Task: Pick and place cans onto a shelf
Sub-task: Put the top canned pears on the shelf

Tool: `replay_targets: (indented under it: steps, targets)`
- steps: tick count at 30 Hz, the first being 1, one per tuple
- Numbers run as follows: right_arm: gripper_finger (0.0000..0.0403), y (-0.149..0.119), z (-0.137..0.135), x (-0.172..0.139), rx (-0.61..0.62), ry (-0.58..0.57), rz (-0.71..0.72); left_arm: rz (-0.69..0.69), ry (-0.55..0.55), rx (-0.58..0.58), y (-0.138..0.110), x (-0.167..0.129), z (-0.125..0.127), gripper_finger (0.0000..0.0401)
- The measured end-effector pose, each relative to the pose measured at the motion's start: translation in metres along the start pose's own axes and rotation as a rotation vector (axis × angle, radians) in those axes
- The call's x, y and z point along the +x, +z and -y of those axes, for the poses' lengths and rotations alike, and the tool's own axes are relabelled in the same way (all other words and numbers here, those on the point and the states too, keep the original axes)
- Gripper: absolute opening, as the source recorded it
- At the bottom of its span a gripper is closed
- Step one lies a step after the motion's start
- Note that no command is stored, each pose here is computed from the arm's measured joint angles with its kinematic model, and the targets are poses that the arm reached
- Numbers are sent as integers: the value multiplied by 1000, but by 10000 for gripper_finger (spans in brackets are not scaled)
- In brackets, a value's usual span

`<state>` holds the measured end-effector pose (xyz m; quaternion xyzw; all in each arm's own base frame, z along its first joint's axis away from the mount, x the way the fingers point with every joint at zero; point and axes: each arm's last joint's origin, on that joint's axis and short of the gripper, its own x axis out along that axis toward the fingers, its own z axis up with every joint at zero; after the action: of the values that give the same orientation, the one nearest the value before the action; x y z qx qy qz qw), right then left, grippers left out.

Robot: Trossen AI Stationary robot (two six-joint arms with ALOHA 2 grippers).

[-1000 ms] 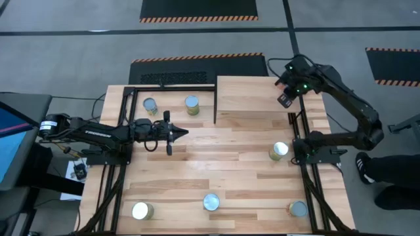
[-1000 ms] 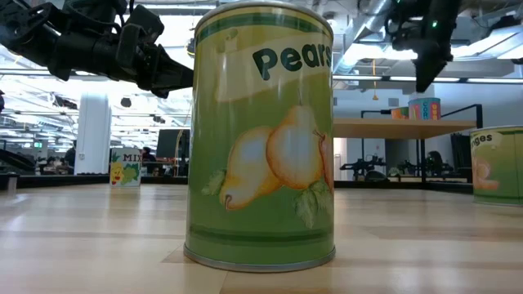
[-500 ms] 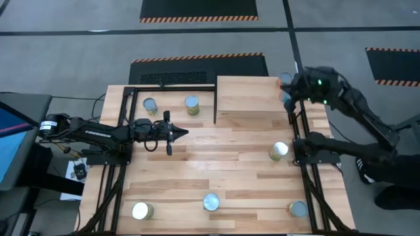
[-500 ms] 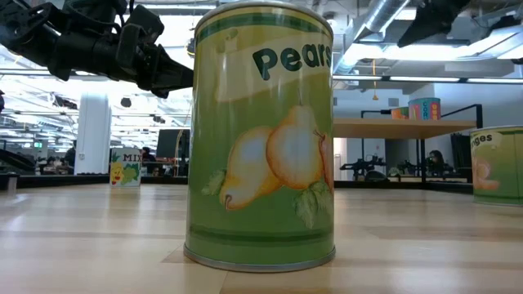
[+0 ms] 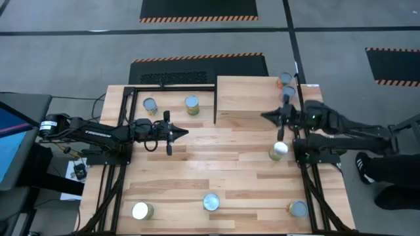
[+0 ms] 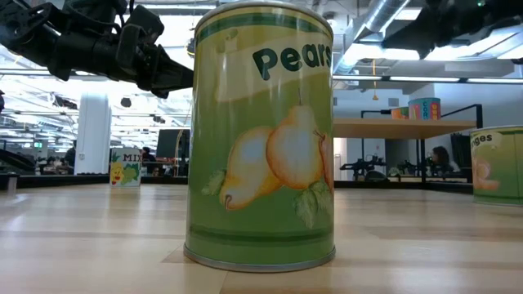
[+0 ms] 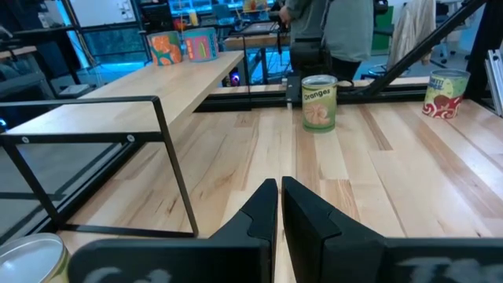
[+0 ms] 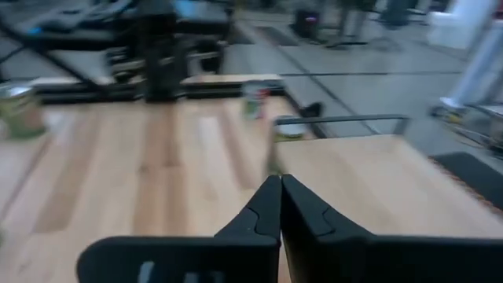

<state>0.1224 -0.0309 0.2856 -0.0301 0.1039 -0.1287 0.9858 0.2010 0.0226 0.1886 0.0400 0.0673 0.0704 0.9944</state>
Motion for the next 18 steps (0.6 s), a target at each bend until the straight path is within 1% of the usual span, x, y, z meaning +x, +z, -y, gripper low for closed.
replay_targets:
  steps: [2, 4, 7, 12, 18]
  targets:
    - [31, -2, -8, 3, -13, 29, -12, -1, 0, 0, 0, 0, 0, 12]
    - [35, -4, -16, 6, -6, 19, -41, -1, 0, 9, 0, 0, 0, 12]
    - [40, -4, -28, 9, 0, -6, -113, -1, 0, 27, 0, 0, 0, 12]
    - [47, -8, -49, 17, 59, -16, -247, -1, 0, 29, 0, 0, 0, 12]
    - [57, -18, -81, 42, 83, 50, -314, -1, 4, 36, 0, 0, 0, 12]
